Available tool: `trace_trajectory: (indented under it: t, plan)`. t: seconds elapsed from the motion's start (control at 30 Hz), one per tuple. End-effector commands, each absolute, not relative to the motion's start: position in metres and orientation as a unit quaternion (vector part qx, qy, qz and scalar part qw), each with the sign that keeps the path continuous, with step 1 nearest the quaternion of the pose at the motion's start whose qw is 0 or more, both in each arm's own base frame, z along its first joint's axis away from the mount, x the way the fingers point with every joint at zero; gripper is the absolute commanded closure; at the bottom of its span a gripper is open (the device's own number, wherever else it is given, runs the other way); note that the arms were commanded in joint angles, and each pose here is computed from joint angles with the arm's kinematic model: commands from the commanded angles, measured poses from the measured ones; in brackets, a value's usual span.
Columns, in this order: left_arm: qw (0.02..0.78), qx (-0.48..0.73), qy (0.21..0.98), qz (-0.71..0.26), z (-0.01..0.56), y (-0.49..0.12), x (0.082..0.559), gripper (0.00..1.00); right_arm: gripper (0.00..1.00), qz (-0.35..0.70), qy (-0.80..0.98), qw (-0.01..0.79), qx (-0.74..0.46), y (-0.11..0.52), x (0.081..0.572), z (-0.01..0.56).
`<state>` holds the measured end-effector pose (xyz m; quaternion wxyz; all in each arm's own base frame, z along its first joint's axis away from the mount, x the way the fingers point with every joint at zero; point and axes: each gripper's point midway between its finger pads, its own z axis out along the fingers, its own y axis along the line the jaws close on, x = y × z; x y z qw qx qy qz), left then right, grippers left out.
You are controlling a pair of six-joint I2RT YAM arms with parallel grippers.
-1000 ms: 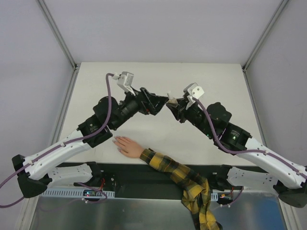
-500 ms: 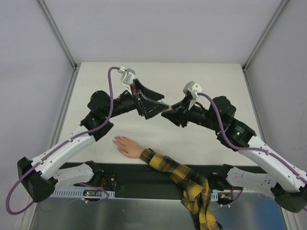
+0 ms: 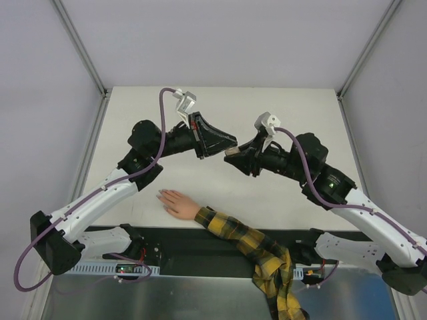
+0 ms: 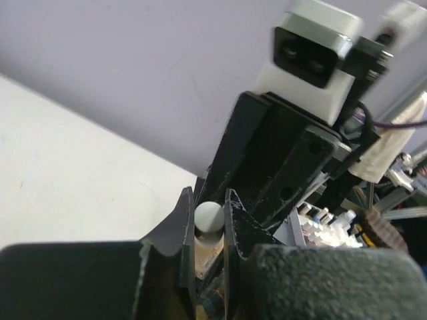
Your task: Paint the nails
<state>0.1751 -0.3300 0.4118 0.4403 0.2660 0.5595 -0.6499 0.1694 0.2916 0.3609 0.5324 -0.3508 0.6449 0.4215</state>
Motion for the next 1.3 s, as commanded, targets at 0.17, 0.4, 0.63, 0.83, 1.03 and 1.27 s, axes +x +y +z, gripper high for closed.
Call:
trace_trajectory:
  t: [0.17, 0.4, 0.63, 0.83, 1.03, 1.27]
  plan:
    - [0.574, 0.041, 0.706, -0.412, 0.417, -0.331, 0.231, 1.0, 1.0, 0.062, 0.692, 0.692, -0.196, 0.265, 0.236, 0.38]
    - [0.57, 0.035, 0.703, -0.424, 0.423, -0.332, 0.229, 1.0, 1.0, 0.163, 0.658, 0.698, -0.231, 0.283, 0.22, 0.388]
    - [0.578, 0.103, 0.646, -0.488, 0.437, -0.335, 0.205, 0.43, 1.0, 0.252, 0.662, 0.661, -0.246, 0.282, 0.214, 0.38]
    - [0.525, 0.138, 0.578, -0.609, 0.437, -0.315, 0.194, 0.13, 1.0, 0.335, 0.64, 0.606, -0.333, 0.282, 0.198, 0.362]
    - [0.489, 0.25, 0.512, -0.66, 0.438, -0.31, 0.171, 0.16, 1.0, 0.47, 0.596, 0.53, -0.378, 0.282, 0.17, 0.375]
    - [0.456, 0.293, 0.491, -0.682, 0.442, -0.319, 0.159, 0.25, 1.0, 0.568, 0.571, 0.435, -0.402, 0.299, 0.155, 0.384]
